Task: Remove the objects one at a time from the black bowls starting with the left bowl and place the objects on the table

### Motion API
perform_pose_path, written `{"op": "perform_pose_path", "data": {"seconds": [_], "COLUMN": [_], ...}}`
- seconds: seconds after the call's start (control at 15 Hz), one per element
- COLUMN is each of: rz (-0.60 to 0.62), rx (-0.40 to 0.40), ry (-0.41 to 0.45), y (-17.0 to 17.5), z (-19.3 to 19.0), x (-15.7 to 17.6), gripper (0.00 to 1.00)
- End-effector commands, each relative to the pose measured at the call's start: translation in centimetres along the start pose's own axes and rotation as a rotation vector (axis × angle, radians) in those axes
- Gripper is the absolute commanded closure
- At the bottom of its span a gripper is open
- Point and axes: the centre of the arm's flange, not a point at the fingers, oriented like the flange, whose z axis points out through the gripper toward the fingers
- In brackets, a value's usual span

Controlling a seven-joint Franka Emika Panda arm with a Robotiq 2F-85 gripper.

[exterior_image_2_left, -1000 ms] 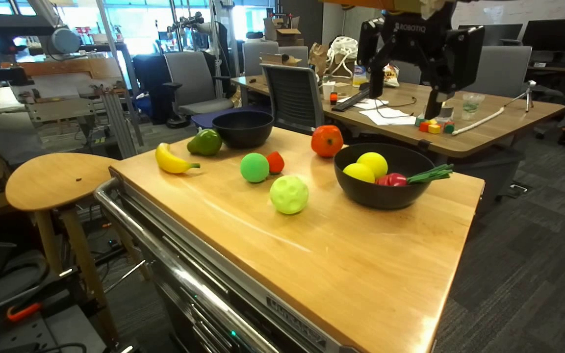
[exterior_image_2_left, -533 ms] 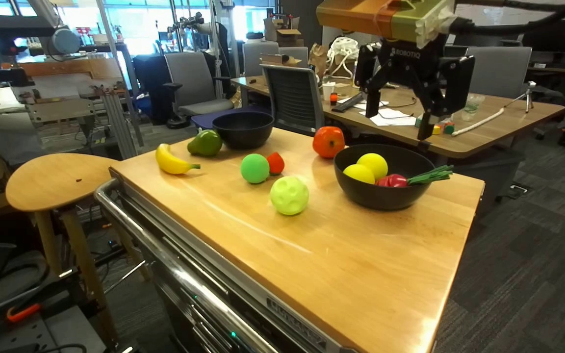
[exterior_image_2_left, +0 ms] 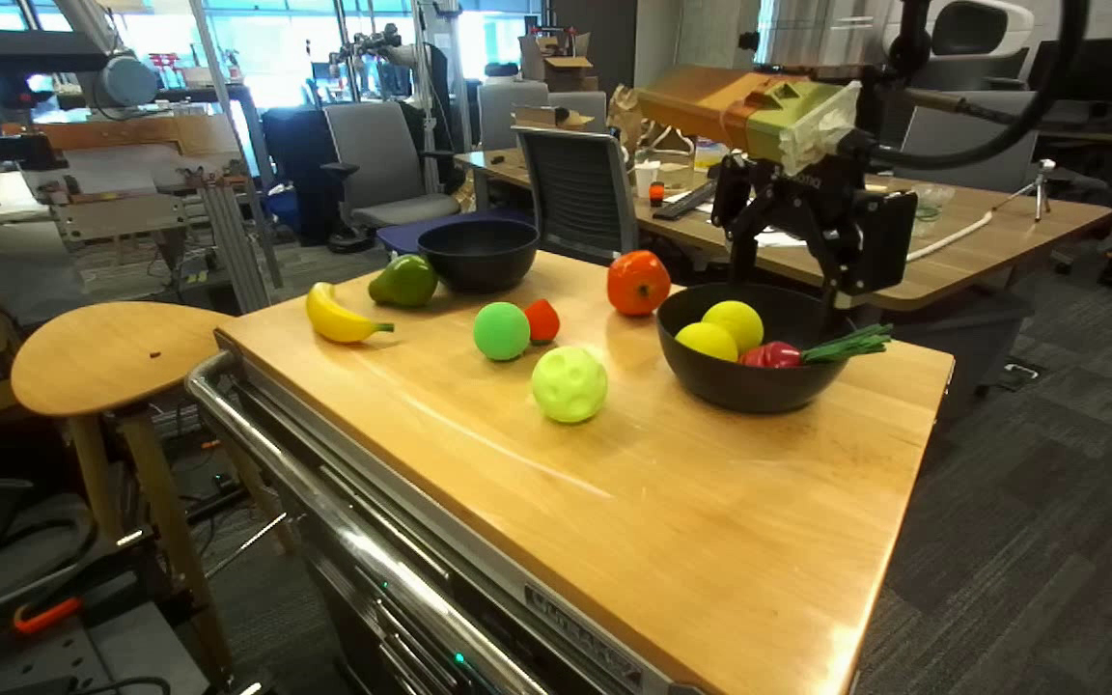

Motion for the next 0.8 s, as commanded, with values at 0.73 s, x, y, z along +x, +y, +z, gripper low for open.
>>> {"op": "perform_pose_path", "data": {"seconds": [0.73], "rz": [0.148], "rx": [-0.114], "ry": [0.103], "y": [0.9], "z": [0.6], "x": [3.0], "gripper": [0.00]}}
